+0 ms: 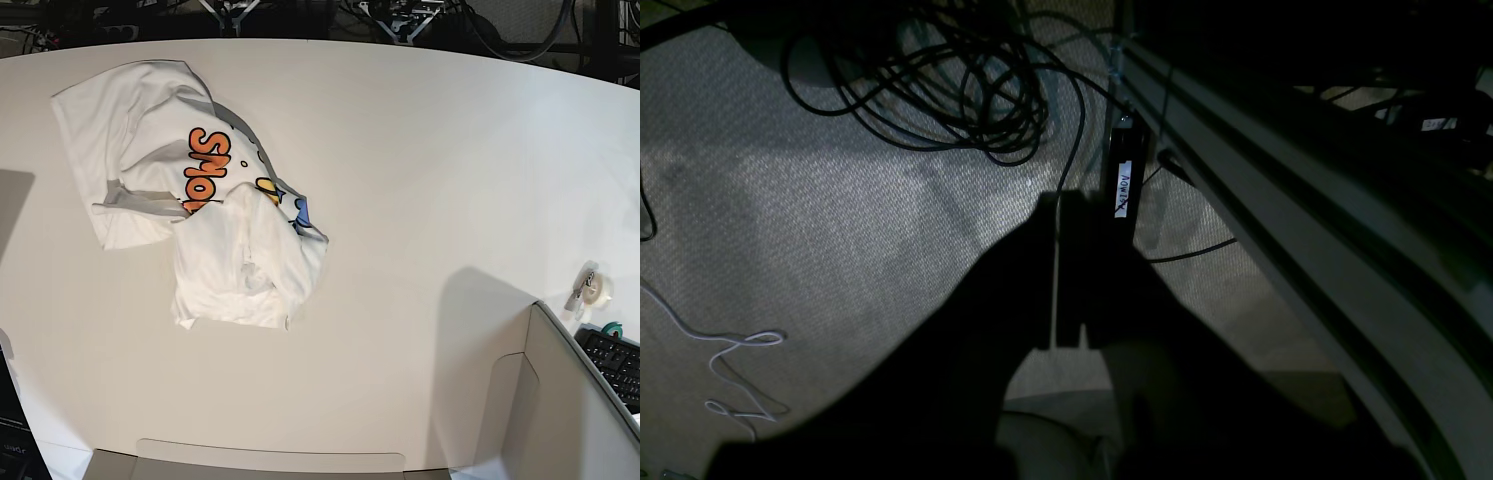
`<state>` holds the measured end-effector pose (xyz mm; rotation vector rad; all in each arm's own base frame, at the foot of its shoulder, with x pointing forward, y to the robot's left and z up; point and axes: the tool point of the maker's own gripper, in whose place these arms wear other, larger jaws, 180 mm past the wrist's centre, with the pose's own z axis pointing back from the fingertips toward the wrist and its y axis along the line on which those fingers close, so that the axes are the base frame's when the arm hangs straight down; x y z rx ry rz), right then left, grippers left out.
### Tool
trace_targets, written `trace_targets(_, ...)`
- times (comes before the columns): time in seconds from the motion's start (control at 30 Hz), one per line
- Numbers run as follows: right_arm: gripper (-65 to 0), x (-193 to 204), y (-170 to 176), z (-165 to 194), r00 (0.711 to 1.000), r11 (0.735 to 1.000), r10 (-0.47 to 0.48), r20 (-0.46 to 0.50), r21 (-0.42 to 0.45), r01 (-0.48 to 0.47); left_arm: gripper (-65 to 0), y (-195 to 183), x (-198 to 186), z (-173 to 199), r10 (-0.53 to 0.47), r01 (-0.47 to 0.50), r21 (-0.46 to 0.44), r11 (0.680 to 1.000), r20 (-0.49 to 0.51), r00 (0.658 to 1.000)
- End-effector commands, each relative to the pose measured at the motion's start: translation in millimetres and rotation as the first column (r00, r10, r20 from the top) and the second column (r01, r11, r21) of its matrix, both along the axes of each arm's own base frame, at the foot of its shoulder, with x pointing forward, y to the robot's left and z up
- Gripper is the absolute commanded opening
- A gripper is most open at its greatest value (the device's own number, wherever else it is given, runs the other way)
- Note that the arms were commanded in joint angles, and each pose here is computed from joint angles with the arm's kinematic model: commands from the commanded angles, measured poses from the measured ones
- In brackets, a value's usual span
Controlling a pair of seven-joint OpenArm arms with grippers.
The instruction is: Layout the t-shirt on the table in an organized manner, then fold the t-shirt properly
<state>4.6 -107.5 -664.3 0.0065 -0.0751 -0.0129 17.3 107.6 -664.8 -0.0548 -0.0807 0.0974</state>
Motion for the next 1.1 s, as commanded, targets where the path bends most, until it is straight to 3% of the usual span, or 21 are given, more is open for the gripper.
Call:
trace_targets(0.0,-65.0,0,3,0,1.0,1.0,-0.002,0.007,0.003,0.002,-65.0,-1,0,0,0.0,0.0,-0.001,1.0,0.005,1.0)
trace_targets(1.07,-65.0,-11,1,3,1.0,1.0,-0.009,0.023,-0.001,0.009,-65.0,-1,1,0,0.0,0.0,-0.001,1.0,0.007,1.0)
